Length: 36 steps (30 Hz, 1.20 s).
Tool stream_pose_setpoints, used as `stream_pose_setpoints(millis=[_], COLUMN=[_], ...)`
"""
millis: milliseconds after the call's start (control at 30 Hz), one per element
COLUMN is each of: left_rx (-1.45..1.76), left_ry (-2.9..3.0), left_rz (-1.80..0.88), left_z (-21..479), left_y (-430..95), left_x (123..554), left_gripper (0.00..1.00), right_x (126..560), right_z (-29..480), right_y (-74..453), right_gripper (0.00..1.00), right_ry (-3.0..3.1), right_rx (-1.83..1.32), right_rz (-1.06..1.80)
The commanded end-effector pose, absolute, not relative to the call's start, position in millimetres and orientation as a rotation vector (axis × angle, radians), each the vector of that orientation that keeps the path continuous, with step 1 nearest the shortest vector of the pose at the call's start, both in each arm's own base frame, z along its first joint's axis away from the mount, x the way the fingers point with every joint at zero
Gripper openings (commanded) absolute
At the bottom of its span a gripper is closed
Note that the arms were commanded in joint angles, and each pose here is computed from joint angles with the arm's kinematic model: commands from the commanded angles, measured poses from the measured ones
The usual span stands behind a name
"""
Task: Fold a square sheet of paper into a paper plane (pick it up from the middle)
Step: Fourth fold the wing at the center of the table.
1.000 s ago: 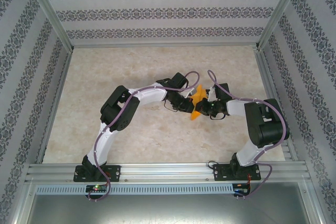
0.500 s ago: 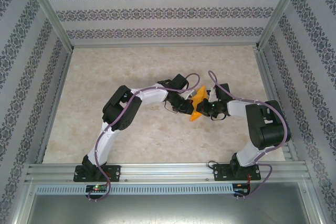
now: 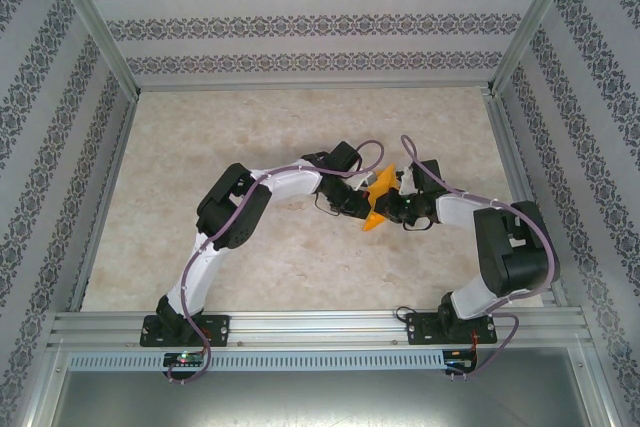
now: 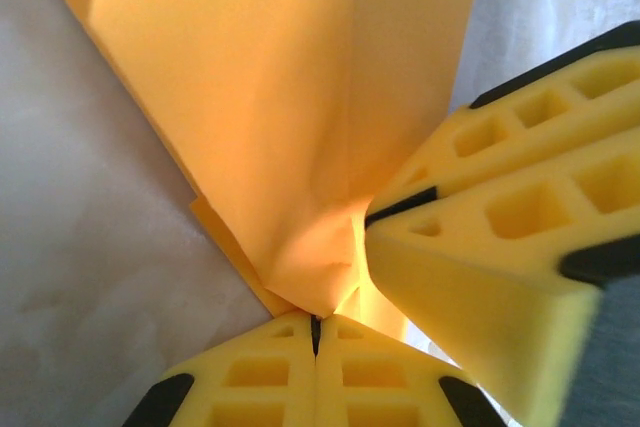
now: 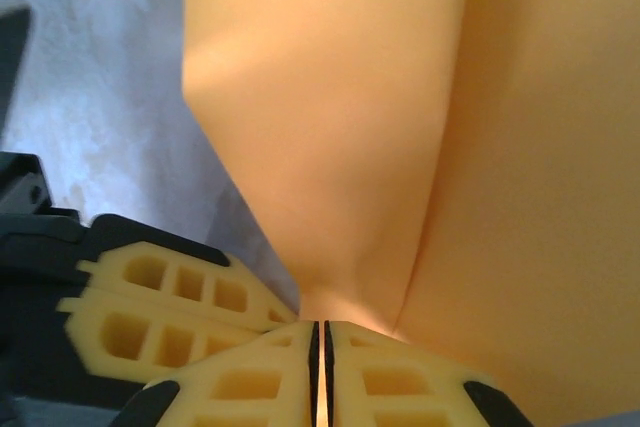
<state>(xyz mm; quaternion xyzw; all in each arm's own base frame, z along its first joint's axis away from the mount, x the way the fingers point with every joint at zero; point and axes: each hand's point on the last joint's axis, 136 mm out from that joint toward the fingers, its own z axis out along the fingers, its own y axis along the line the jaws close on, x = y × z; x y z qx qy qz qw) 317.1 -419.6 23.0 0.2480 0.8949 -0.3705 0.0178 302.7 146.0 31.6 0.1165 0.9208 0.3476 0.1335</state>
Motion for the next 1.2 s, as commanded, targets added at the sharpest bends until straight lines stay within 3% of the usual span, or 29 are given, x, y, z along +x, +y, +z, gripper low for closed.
stream_pose_setpoints(millis=[0,667,1167], left_rx=[0.857,1.002,1.053], left_ry=[2.865,2.828,2.839], left_rz=[-1.026,-0.961,-0.951], left_z=[-8.0,-12.3,-10.9], left_y=[-412.8,-412.1,-410.9], left_x=[296.5,282.9,270.1], left_gripper=[0.06,0.07,0.1], right_x=[300.5,341.0,335.0], right_z=[38.1,24.9,-2.9], right_y=[150.3,141.3,110.2], right_gripper=[0.11,0.06,0.05], right_ry=[2.654,2.57,2.655], right_rx=[0.371,0.564,0.68], right_rz=[1.059,1.102,0.86])
